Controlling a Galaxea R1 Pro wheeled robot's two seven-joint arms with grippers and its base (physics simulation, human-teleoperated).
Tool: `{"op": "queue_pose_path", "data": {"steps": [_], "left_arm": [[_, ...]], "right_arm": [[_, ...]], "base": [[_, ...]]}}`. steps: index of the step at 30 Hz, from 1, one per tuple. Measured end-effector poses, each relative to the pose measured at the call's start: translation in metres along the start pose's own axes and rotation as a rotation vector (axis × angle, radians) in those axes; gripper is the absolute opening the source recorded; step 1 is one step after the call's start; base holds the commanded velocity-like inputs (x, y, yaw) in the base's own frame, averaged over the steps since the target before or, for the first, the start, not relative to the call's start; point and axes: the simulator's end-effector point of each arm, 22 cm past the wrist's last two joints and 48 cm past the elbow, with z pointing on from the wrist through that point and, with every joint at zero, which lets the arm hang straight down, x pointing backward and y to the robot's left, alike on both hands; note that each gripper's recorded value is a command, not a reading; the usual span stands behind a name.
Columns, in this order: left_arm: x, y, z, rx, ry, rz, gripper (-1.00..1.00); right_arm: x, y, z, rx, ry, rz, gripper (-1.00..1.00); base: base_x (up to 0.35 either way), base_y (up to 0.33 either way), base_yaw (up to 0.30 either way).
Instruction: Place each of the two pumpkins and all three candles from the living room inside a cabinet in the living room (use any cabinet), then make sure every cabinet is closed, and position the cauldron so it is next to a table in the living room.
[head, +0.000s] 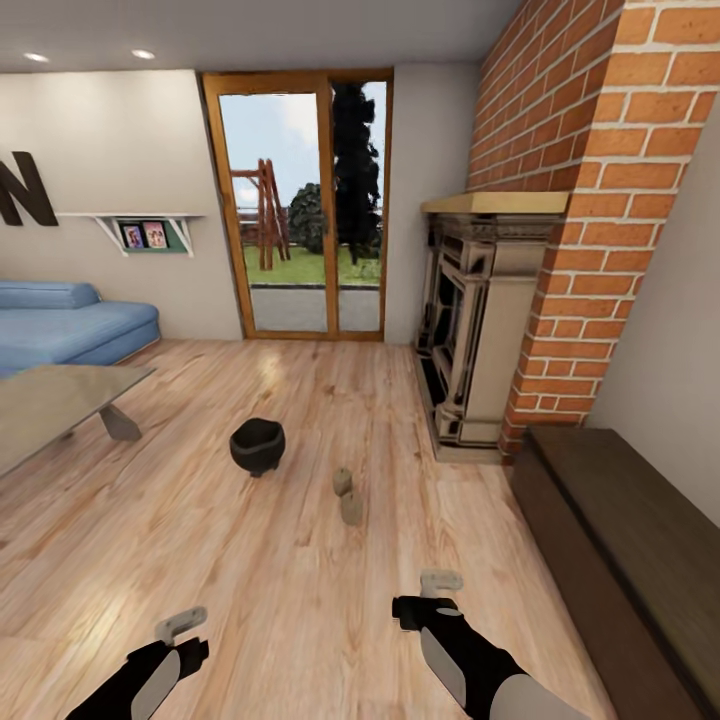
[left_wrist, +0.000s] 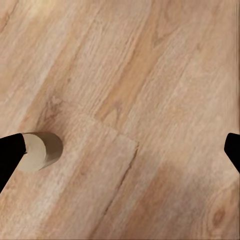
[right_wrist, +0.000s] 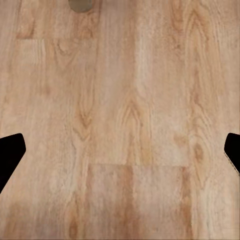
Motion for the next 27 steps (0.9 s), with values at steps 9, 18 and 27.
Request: {"op": "queue_pose_path", "data": {"steps": [9,18,27], "left_arm": [[-0.0005,-0.0004,-0.0002,0.001,-0.001,0.000,1.00],[0.0009,-0.0001,0.0010,-0.001,0.002,0.001,1.00],[0.0030,0.0006,0.0024,0.001,0.008,-0.005,1.00]], "right_arm": [[-0.0004,0.0002,-0.0001,-0.001,-0.001,0.003,1.00],[0.0014,-0.0001,0.0010,-0.001,0.002,0.003,1.00],[0.0034,-0.0001,0.0023,-0.001,0.007,0.002,1.00]], "base": [[0.262,-0.024,0.004],[0.185,-0.098,-0.164],[0.120,-0.008,-0.148]]}}
